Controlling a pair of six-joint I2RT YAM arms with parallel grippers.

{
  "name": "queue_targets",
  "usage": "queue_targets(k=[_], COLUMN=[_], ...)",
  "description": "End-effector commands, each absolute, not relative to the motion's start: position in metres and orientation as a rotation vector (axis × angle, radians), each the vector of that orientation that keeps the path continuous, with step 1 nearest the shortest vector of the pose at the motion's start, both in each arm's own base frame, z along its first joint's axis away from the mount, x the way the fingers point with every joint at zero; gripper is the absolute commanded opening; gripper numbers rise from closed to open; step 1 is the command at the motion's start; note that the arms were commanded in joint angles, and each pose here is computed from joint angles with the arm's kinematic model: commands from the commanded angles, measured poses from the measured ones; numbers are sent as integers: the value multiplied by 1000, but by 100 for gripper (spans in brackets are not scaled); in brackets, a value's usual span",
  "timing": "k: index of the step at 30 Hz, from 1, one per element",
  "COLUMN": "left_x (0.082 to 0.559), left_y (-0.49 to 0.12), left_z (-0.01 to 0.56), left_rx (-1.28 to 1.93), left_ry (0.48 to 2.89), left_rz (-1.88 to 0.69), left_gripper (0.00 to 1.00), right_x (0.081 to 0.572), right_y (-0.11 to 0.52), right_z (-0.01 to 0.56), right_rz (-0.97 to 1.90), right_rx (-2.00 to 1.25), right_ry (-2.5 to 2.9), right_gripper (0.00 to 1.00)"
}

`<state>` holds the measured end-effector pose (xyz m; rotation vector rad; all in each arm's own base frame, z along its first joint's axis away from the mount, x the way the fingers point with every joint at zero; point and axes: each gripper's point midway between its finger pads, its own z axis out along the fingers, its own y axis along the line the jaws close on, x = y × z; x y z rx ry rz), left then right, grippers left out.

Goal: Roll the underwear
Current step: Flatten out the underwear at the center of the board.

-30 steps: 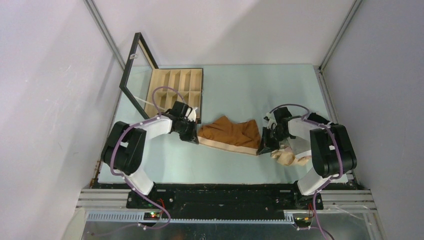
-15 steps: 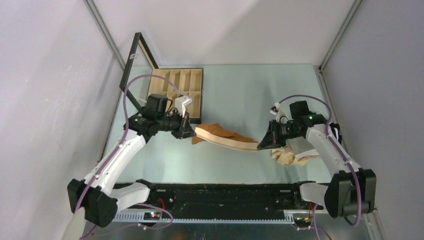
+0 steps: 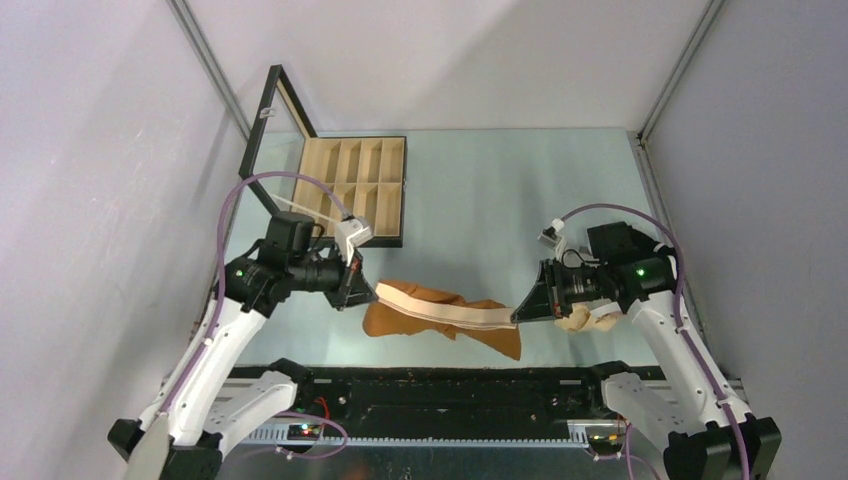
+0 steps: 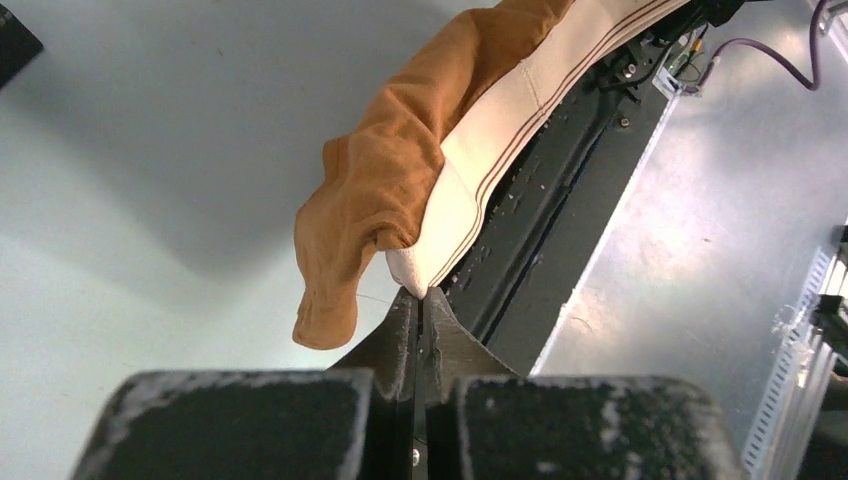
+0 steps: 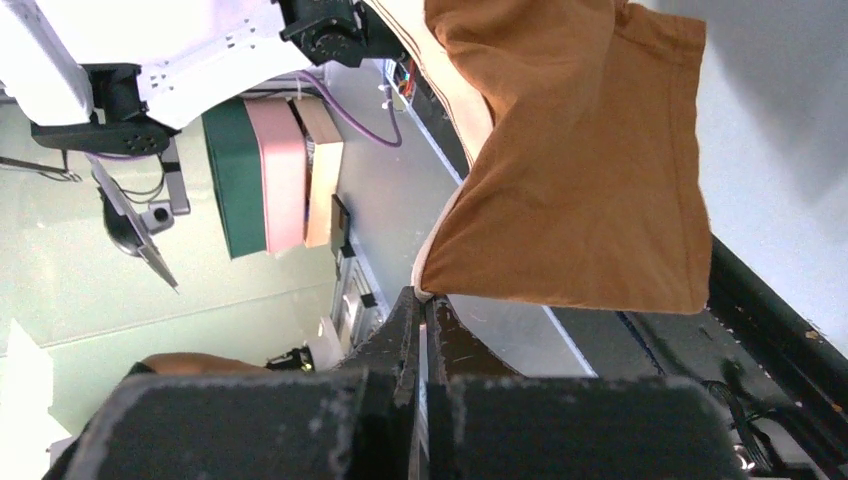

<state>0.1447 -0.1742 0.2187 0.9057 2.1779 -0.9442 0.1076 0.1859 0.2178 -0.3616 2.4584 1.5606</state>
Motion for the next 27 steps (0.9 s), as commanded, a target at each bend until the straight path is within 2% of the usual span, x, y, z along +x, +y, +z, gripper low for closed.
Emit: queue_targets(k=[1, 7, 11, 12, 13, 14, 15, 16, 17, 18, 19, 21, 24, 27], left_x=[141, 185, 239, 251, 277, 292, 324, 344, 368, 377, 390, 392, 382, 362], left_y=[-179, -184, -198, -200, -203, -202, -196, -191, -176, -169, -157, -146, -147, -157], left_z=[214, 188, 166, 163, 160, 159, 160, 164, 165, 168, 171, 170, 164, 157], left_rx=[866, 622, 469, 433, 334, 274, 157, 114, 33, 15, 7, 11, 66, 171], left_ry=[2245, 2387, 2549, 2580, 2622, 2632, 2605, 2562, 2542, 2532, 2513, 2513, 2500, 2446], left_rz=[-1012, -943, -951, -966, -993, -1003, -998, -973, -905, -872, -820, -798, -849, -924], left_gripper=[0, 0, 0, 7, 14, 23, 33, 38, 47, 51, 56, 59, 64, 66], right_x=[106, 136, 186, 206, 228, 256, 280, 305, 321, 336, 346, 355, 355, 346], right_y=[185, 183, 176, 175, 167, 162, 150, 144, 136, 131, 122, 110, 96, 88], right_z=[222, 202, 182, 183, 175, 177, 170, 177, 171, 186, 178, 180, 171, 156], right_rz=[1621, 1567, 1613, 1614, 1668, 1673, 1732, 1720, 1727, 1700, 1621, 1509, 1254, 969], right_rx=[-277, -169, 49, 70, 257, 272, 518, 492, 506, 442, 392, 325, 165, -184], right_ry=[2477, 2520, 2563, 2527, 2540, 2461, 2453, 2379, 2365, 2339, 2345, 2362, 2420, 2440], right_gripper=[0, 0, 0, 6, 12, 23, 30, 45, 54, 56, 59, 59, 59, 57])
